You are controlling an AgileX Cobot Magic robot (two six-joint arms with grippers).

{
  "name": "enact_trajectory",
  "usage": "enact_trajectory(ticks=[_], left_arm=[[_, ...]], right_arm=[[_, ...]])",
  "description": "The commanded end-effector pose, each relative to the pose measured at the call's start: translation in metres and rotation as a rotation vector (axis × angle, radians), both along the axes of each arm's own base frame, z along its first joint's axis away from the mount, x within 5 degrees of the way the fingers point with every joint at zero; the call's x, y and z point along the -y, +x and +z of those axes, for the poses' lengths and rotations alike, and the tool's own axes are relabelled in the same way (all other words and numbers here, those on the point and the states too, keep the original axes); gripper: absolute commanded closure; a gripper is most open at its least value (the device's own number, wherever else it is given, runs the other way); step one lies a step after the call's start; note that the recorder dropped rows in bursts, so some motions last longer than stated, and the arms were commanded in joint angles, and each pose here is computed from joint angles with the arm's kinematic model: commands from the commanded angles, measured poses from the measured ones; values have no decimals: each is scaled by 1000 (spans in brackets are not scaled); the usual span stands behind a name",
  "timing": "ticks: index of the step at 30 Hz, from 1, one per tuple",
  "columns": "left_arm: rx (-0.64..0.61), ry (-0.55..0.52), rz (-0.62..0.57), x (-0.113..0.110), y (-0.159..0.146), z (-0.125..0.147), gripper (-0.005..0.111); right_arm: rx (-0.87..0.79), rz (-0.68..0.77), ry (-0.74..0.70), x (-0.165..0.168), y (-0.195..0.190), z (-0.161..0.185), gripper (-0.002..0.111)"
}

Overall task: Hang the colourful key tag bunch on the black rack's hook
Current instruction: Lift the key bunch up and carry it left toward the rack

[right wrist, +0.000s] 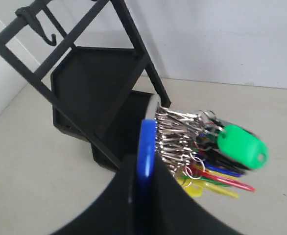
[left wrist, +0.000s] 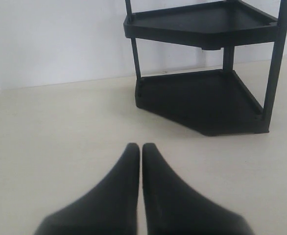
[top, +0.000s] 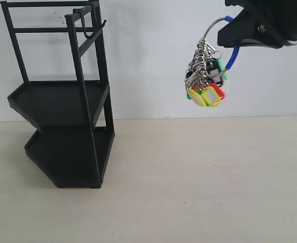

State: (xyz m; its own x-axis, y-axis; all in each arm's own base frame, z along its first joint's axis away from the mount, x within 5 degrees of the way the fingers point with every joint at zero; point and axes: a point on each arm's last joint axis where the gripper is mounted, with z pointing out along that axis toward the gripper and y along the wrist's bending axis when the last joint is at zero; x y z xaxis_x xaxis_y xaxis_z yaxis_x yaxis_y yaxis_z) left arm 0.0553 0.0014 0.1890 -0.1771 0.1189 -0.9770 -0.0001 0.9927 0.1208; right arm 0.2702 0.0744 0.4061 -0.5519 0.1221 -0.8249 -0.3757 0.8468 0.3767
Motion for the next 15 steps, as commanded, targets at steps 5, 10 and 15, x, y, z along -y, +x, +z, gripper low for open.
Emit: enact_trajectory(ticks=[5, 10, 15], left_arm=[[10, -2, -2, 0, 0, 1, 102], [10, -2, -2, 0, 0, 1, 102], [8, -2, -2, 0, 0, 1, 102]], right_arm=[[-49, 93, 3, -17, -5, -4, 108], [0, -22, -38, -16, 0, -2, 108], [84, 110, -316, -21, -6, -8, 108]])
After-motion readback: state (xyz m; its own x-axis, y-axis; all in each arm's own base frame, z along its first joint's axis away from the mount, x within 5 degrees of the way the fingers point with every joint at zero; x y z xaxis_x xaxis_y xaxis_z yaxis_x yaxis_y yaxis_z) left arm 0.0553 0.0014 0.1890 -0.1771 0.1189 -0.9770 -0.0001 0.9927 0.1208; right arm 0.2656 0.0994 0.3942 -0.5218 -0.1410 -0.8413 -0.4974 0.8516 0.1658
